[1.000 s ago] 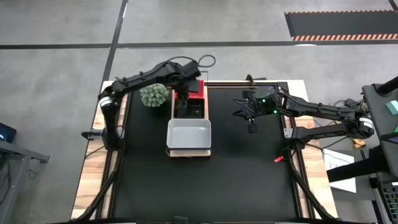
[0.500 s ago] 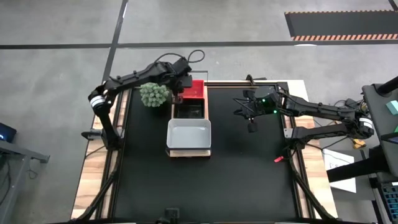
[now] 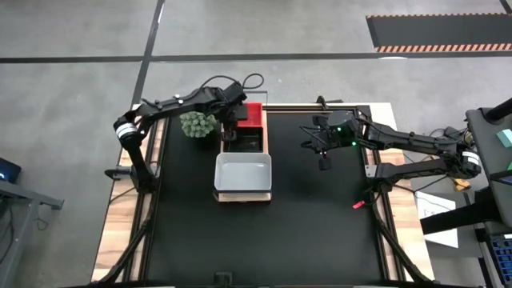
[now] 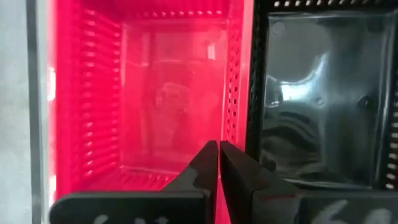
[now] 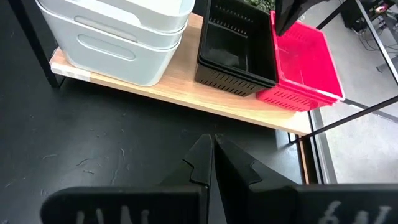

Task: Stack baskets on shelf by color
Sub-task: Stack the red bin on top of the red bin on the shelf

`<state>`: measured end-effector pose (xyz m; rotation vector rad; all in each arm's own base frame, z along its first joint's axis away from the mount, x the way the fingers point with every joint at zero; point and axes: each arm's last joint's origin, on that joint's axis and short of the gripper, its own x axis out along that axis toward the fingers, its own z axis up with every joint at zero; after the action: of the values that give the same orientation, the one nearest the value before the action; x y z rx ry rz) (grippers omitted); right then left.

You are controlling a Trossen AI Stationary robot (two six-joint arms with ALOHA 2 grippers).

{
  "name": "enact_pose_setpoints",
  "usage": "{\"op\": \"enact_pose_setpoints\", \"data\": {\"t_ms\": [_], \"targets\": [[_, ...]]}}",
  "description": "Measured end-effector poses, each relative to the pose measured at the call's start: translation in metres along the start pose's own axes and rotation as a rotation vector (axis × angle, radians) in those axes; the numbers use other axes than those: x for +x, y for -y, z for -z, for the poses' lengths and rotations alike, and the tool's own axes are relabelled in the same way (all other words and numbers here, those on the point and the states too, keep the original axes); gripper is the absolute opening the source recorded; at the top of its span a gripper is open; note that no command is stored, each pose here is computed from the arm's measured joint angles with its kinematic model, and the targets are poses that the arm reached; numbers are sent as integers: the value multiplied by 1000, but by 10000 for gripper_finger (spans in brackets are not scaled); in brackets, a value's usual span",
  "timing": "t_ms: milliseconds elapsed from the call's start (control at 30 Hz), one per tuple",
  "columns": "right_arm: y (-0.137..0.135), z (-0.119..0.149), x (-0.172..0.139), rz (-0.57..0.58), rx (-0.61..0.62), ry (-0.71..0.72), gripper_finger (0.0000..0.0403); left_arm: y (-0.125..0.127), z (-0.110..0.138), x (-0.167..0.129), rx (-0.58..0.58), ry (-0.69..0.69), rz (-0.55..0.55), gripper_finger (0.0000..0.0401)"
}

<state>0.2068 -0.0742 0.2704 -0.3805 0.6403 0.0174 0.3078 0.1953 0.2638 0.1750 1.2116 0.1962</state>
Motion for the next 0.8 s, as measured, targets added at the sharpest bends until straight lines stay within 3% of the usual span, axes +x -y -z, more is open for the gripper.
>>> {"op": "enact_pose_setpoints", "data": {"t_ms": [500, 800], "targets": [[0, 1, 0, -4, -4, -6, 11, 2, -2, -4, -16, 4, 4, 1], [0, 1, 0, -3, -1, -9, 11, 2, 7, -51, 11, 2, -143, 1]]}}
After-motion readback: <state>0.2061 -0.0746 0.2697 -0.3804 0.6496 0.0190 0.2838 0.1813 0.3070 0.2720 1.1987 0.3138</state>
